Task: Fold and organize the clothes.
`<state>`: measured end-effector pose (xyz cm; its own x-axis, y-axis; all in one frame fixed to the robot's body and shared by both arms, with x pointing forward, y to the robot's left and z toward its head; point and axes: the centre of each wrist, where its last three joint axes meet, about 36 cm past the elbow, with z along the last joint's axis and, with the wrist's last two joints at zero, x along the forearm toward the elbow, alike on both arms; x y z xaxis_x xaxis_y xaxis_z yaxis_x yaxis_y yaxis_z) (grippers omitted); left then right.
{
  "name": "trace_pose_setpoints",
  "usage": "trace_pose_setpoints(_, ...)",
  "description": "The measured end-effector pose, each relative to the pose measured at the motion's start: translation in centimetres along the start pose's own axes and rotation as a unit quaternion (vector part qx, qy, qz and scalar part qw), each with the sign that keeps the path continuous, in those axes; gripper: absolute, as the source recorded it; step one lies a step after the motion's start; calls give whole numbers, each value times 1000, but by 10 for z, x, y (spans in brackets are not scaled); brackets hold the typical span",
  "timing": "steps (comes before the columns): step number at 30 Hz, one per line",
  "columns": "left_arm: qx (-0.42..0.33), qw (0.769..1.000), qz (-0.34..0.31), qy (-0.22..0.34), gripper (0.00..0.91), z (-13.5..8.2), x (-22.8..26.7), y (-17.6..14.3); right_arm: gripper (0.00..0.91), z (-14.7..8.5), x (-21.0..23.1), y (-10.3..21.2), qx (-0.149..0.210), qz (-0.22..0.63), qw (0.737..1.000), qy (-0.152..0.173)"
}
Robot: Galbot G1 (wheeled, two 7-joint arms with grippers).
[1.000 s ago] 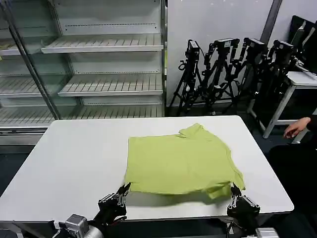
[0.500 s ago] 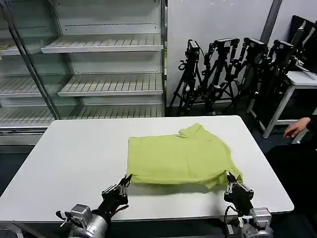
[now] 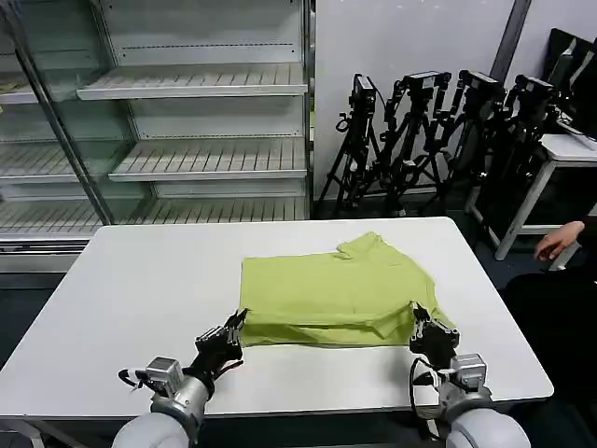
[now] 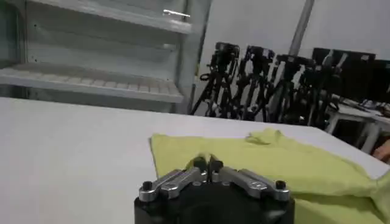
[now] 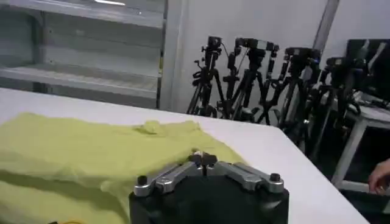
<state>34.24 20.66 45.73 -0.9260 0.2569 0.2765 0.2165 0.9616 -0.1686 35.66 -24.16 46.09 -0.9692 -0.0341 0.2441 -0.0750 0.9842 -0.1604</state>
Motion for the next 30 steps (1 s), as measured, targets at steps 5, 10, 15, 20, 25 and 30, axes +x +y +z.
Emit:
trace_pose_setpoints(5,-9,1000,-5,7,40,4,-10,0,0,2,-14,2,3,-1,1000,-2)
trace_pose_setpoints(10,-16,1000,-6,14,50,8,-15,-2,0,2,-29,1,10,-3,1000,-2)
trace_pose_setpoints(15,-21,1000,-10,20,50,12,-19,-3,0,8,-40,6,15,-8,1000,8)
trace_pose_setpoints(20,-23,999,-15,20,907,14,-25,-2,907,14,-46,11,20,-9,1000,20)
trace_pose_setpoints(25,-16,1000,-17,17,907,15,-26,-3,907,16,-48,12,23,-7,999,22)
trace_pose_setpoints(30,-8,1000,-19,13,907,14,-24,-5,907,15,-44,10,18,-8,1000,11)
